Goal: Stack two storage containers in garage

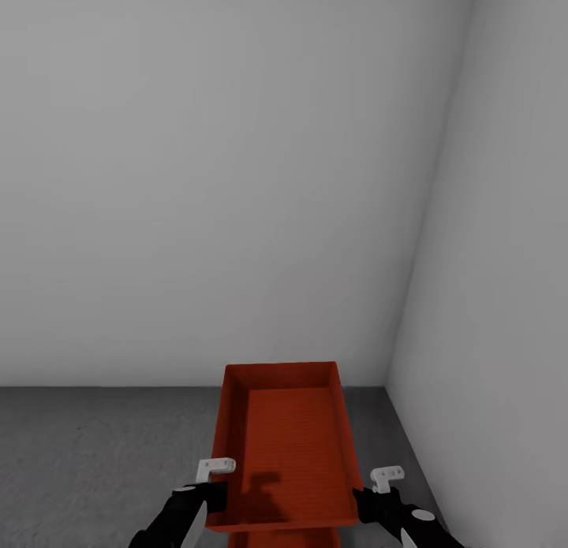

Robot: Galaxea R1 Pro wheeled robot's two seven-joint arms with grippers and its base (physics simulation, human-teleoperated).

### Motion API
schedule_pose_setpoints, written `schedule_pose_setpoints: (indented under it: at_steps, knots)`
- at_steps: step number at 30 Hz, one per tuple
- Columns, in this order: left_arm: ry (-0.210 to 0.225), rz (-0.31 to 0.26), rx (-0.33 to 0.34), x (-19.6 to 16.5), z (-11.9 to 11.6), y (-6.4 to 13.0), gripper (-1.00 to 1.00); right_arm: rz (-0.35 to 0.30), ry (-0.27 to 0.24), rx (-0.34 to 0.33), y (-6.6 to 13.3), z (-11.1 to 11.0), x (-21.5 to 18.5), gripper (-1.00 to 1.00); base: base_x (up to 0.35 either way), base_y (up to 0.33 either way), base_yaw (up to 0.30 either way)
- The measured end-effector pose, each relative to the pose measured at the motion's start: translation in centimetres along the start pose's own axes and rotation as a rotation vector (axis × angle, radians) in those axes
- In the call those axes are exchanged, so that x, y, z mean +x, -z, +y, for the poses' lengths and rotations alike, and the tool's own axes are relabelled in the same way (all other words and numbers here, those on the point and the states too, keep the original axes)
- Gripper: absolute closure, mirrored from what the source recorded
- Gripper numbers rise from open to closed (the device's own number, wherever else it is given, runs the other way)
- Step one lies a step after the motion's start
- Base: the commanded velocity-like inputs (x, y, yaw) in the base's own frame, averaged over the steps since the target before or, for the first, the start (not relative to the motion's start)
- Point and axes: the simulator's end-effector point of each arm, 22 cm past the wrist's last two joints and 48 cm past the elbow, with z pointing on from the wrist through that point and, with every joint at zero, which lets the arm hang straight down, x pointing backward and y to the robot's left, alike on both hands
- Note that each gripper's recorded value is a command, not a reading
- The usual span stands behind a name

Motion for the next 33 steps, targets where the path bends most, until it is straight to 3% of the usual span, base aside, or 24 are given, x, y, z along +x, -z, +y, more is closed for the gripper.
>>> schedule_pose_setpoints:
  at_steps: [33]
  knots:
    - [0.0, 0.051, -0.003, 4.6, 0.3, -5.4, 1.0, 0.05, -0.012, -0.001, -4.4, -1.0, 5.5, 1.0, 0.0, 0.0, 0.0]
